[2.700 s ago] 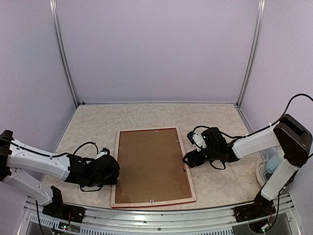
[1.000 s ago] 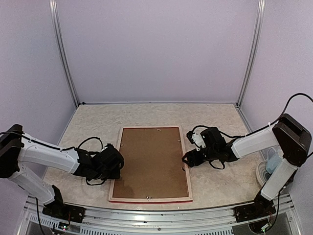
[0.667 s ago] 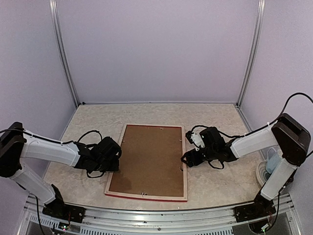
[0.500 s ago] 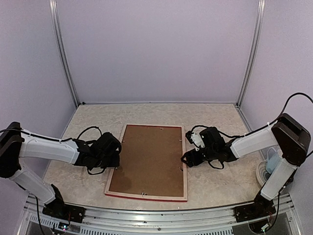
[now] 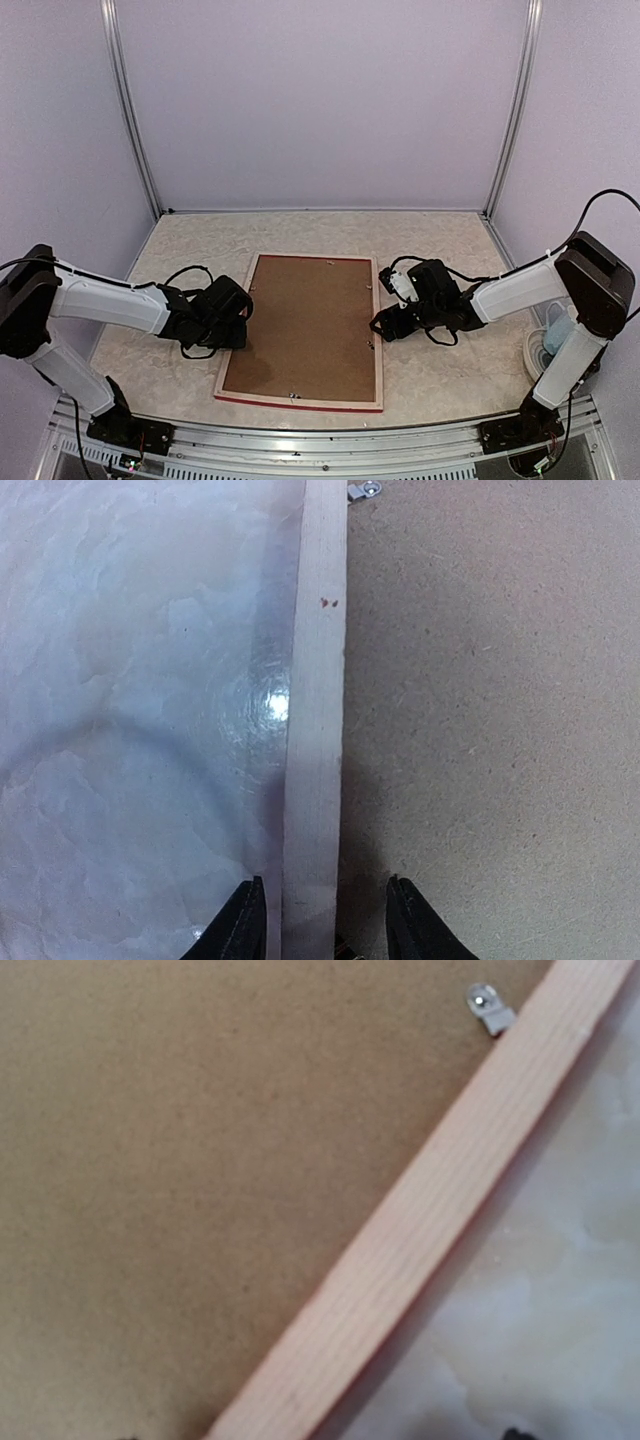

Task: Put the photo into the frame
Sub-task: Press the fastener onto the backboard.

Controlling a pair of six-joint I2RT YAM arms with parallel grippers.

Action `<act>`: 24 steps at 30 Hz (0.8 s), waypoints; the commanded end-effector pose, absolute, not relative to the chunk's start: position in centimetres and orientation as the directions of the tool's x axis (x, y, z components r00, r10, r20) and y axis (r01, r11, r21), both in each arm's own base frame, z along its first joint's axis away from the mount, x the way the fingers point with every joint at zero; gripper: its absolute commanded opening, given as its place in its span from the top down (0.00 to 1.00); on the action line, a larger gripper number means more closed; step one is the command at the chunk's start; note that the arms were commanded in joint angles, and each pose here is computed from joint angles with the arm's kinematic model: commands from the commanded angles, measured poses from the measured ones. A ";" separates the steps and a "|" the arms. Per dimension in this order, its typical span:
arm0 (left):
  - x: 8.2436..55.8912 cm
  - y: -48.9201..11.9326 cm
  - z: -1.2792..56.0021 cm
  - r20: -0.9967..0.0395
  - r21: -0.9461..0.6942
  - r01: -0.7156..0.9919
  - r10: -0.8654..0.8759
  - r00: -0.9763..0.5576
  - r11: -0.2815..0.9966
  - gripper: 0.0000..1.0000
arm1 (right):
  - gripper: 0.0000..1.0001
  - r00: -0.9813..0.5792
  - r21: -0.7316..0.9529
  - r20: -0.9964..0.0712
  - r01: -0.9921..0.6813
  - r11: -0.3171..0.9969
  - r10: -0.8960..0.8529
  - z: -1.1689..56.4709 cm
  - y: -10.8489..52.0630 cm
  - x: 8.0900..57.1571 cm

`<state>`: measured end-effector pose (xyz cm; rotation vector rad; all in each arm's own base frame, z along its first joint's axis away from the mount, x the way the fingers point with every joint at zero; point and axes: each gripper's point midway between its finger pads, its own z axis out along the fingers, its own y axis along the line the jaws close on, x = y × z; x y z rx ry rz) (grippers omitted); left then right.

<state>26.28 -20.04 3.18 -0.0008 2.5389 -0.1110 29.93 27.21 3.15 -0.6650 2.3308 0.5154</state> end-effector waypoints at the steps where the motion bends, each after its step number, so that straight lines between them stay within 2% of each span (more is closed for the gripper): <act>1: 26.0 -20.1 3.2 -0.545 -0.068 0.027 -0.014 -0.838 0.997 0.58 | 0.23 -0.701 0.143 -0.594 -0.575 0.806 -0.395 0.4 26.0 28.3; 16: 24.5 -20.6 2.1 -0.512 -0.052 0.046 0.012 -0.859 0.998 0.65 | 0.23 -0.699 0.134 -0.590 -0.578 0.805 -0.404 0.1 26.1 28.3; 24: 23.6 -20.2 1.9 -0.508 -0.056 0.036 0.002 -0.861 0.998 0.65 | 0.23 -0.700 0.133 -0.588 -0.579 0.805 -0.406 0.1 26.2 28.3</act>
